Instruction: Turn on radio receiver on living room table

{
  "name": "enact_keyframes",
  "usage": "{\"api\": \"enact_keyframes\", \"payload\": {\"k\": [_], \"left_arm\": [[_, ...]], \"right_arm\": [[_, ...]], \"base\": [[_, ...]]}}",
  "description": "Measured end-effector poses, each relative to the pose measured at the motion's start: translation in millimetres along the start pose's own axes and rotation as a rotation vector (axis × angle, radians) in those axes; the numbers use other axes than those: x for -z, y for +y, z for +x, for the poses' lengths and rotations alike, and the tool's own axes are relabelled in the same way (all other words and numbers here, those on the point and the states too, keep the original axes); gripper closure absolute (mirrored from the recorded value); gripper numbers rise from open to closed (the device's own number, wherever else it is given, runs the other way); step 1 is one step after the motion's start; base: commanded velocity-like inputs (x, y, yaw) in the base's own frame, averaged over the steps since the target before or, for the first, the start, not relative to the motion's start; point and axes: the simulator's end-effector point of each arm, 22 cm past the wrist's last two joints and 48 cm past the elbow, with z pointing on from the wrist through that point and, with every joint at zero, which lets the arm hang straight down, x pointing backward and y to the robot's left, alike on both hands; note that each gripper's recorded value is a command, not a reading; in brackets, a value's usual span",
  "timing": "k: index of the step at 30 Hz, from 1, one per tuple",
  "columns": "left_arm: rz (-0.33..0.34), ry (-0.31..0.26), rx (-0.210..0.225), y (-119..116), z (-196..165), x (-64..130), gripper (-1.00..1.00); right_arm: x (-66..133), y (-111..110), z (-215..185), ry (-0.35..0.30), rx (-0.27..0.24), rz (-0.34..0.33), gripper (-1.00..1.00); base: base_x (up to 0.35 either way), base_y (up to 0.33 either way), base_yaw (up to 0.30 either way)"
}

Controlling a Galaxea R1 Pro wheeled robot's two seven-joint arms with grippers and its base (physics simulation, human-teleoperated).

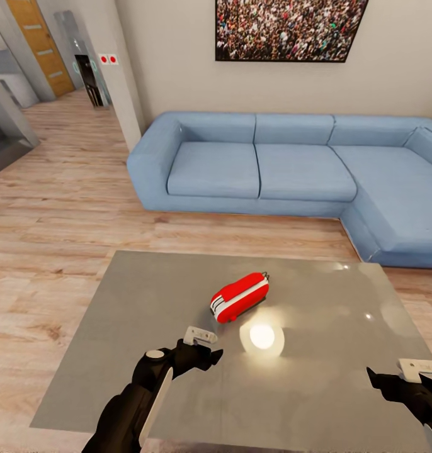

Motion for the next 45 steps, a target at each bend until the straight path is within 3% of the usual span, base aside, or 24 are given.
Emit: {"api": "enact_keyframes", "payload": {"k": [45], "left_arm": [[0.002,0.029,-0.015,-4.6,12.0,-7.2,-1.0]], "right_arm": [[-2.9,0.9,4.7,0.013,0.004,-0.002,-1.0]], "base": [[0.0,0.0,0.0]]}}
